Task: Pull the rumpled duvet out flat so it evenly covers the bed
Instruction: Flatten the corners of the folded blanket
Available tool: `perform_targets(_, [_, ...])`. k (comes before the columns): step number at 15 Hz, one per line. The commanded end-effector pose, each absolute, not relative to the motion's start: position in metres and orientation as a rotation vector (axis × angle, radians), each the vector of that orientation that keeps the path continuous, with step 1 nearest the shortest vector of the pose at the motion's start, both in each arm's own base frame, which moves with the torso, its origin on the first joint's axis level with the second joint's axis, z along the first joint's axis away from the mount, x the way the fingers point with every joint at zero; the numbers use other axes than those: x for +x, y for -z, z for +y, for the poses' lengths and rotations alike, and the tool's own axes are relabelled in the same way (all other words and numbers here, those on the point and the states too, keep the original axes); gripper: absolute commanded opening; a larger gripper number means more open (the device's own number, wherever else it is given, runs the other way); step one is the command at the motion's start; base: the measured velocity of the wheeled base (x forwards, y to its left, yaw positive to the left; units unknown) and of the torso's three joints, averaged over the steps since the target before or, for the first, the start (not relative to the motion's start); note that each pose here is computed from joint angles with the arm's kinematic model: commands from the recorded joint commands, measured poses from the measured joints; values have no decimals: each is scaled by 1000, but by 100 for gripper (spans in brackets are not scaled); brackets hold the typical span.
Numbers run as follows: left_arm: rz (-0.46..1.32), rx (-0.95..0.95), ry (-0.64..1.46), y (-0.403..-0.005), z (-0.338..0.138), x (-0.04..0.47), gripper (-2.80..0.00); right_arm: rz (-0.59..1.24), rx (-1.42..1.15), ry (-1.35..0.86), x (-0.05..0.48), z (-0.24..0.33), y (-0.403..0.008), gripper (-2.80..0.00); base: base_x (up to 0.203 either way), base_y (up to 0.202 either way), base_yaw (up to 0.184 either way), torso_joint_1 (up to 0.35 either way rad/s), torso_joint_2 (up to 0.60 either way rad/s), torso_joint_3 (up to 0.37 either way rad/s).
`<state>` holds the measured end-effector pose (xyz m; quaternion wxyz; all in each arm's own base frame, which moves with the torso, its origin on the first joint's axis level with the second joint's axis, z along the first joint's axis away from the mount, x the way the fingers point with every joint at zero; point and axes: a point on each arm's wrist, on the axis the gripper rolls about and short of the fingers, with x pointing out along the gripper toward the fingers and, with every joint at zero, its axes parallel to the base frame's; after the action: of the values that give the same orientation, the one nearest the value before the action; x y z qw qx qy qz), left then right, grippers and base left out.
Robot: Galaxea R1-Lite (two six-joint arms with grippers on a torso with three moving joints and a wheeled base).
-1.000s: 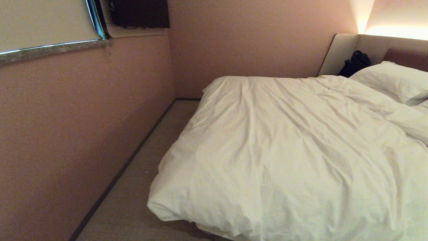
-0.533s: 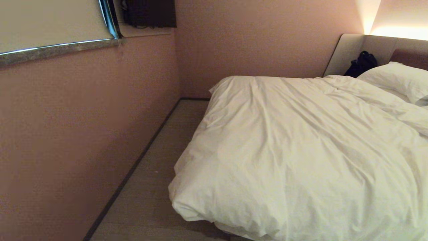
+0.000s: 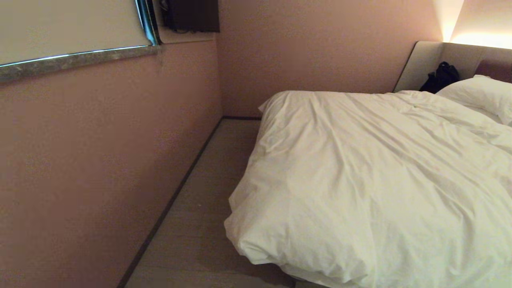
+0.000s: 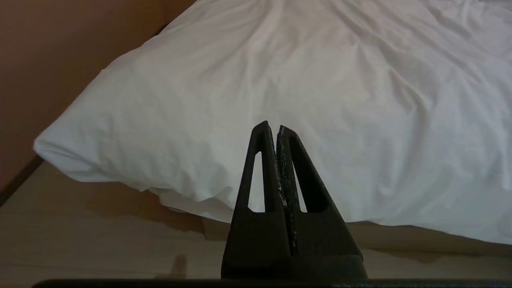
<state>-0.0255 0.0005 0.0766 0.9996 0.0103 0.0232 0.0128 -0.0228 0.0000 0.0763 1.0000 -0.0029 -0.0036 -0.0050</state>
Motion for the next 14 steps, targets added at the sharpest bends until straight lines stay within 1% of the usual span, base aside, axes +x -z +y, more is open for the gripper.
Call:
perform_targets(1, [48, 19, -27, -77, 1, -25, -280, -8, -6, 11, -23, 0, -76, -280, 0, 0, 0, 0, 0, 0])
perform_targets(14, [48, 20, -26, -77, 1, -25, -280, -8, 0, 11, -23, 0, -76, -280, 0, 0, 0, -4, 9, 5])
